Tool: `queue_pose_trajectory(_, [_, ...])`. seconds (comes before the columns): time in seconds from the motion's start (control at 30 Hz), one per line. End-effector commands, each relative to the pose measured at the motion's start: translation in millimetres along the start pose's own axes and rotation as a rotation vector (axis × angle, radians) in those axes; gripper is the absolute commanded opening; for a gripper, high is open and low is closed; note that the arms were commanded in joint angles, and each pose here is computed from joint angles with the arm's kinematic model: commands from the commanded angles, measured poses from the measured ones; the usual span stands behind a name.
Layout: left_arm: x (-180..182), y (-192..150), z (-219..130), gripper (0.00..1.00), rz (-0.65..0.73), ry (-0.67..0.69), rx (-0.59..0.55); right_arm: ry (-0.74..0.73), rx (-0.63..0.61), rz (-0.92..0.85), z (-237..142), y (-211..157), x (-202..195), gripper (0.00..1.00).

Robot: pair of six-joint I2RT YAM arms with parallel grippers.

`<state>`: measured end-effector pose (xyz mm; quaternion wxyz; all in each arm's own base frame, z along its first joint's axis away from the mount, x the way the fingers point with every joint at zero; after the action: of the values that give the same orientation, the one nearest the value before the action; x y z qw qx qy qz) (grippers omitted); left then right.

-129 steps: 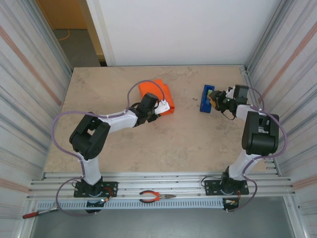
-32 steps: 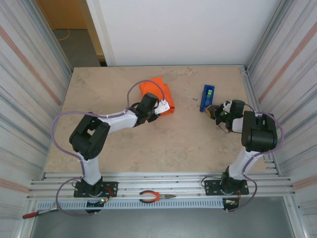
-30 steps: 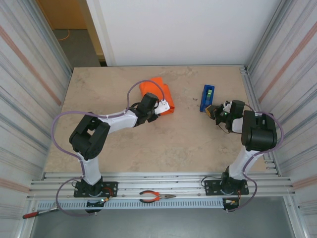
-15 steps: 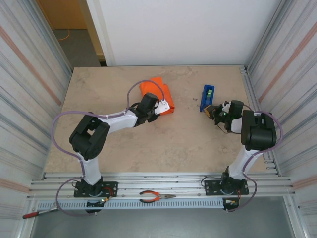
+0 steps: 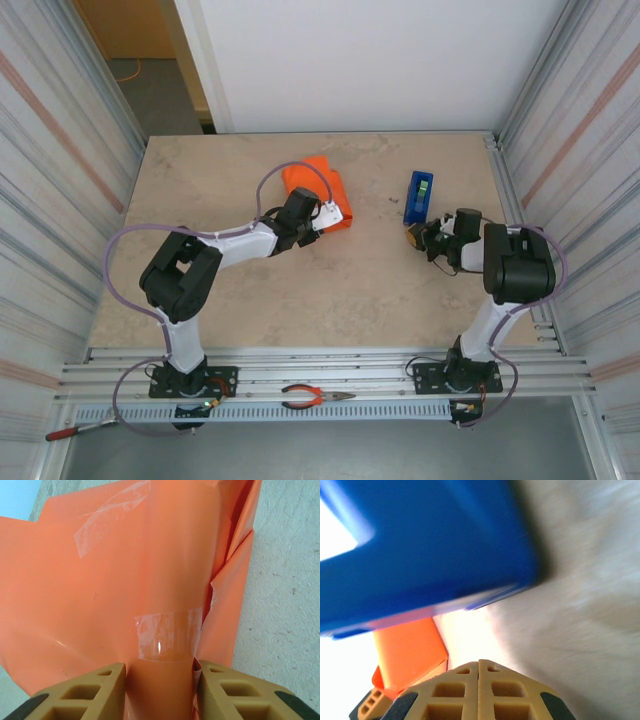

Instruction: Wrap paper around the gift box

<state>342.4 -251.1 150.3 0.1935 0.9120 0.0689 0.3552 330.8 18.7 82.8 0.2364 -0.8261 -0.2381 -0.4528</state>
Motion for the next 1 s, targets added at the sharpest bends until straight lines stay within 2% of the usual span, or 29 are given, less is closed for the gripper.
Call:
queue_pose_trajectory(0.0, [-16.9, -16.5, 3.2, 0.39, -0.004, -0.086, 0.062, 0.072, 0.064, -0.158, -1.6, -18.3, 28.2, 0.0])
queue_pose_trajectory(0.13, [-16.9, -16.9, 3.3, 0.39, -0.005, -0.088, 0.062, 0.125, 0.133, -0.334, 7.0, -44.6, 54.9, 0.0])
queue_pose_trajectory(0.33, [-17.4, -17.3, 3.2, 0.39, -0.004, -0.089, 0.063, 0.186, 0.243, -0.515, 28.9, -83.5, 68.9, 0.0])
queue_pose_trajectory(0.7, [-18.4, -18.2, 3.5, 0.38, -0.005, -0.089, 0.066, 0.367, 0.338, -0.606, 69.6, -114.7, 60.2, 0.0])
queue_pose_trajectory(0.97, [-19.1, -18.8, 3.6, 0.38, -0.007, -0.091, 0.064, 0.444, 0.338, -0.654, 82.0, -131.2, 54.0, 0.0])
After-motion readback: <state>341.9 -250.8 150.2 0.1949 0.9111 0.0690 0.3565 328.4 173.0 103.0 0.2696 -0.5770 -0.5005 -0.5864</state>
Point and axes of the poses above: each hand's point on the last joint's axis, 136 mm out from that joint toward the fingers, its own z axis out along the fingers, its own x axis along the line the jaws close on, y = z × x, the point moved 10 cm from there along -z, back along the fingers, and after that the axes turned 9 degrees about z, right-handed, at the moved point
